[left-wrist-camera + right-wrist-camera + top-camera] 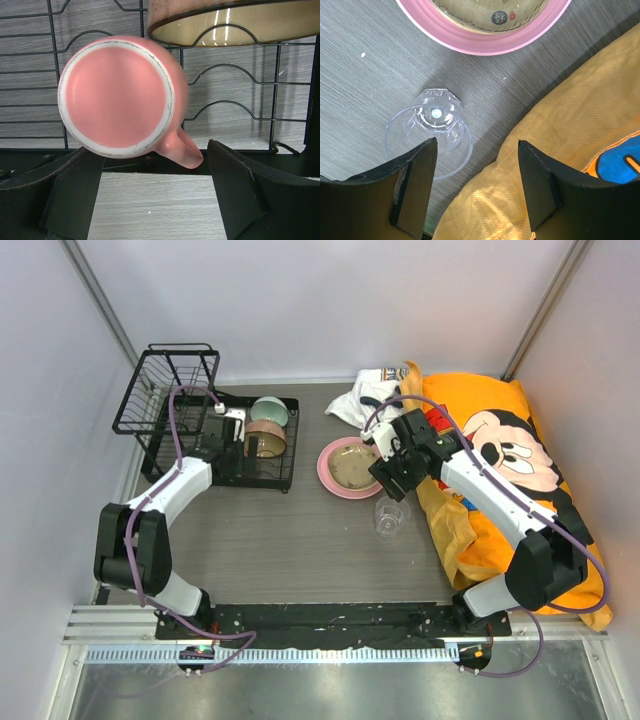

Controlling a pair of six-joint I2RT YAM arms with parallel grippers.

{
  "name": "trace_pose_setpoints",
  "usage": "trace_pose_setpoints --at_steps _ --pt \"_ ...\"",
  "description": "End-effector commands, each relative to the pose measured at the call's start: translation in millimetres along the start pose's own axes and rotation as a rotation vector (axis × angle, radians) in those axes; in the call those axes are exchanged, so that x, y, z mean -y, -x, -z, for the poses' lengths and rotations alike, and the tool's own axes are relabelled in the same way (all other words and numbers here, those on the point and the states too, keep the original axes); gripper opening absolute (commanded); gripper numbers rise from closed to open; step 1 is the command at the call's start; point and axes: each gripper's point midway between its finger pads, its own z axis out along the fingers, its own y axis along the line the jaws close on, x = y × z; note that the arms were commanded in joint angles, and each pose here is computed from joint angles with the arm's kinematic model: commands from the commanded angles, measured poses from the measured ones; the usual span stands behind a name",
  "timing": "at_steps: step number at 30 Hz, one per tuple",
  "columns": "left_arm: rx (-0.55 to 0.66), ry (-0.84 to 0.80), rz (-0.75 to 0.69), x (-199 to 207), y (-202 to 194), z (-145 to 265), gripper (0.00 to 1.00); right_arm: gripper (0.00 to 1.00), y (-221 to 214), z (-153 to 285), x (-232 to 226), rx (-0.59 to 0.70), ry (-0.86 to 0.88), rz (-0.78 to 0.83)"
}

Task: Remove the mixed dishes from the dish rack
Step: Pick up the cup from the dish rack.

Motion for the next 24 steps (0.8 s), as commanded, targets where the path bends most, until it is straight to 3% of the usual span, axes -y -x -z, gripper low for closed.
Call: trace_pose_setpoints --at_steps 1,17,21,24 --pt "0.079 0.007 0.022 1 22 -1 0.85 0.7 8 4 -1 0.052 -0.003 0.008" --pt "0.127 0.078 -0.019 -14 34 7 0.79 0.7 0 -3 -4 0.041 0.004 0.016" --pt "0.122 0.101 -0.028 -18 34 7 0.8 0.69 -1 -3 -5 0.041 0.004 0.019" --pt "0.109 0.113 -0.03 -20 31 6 0.87 0.69 -2 -3 -5 0.041 0.006 0.021"
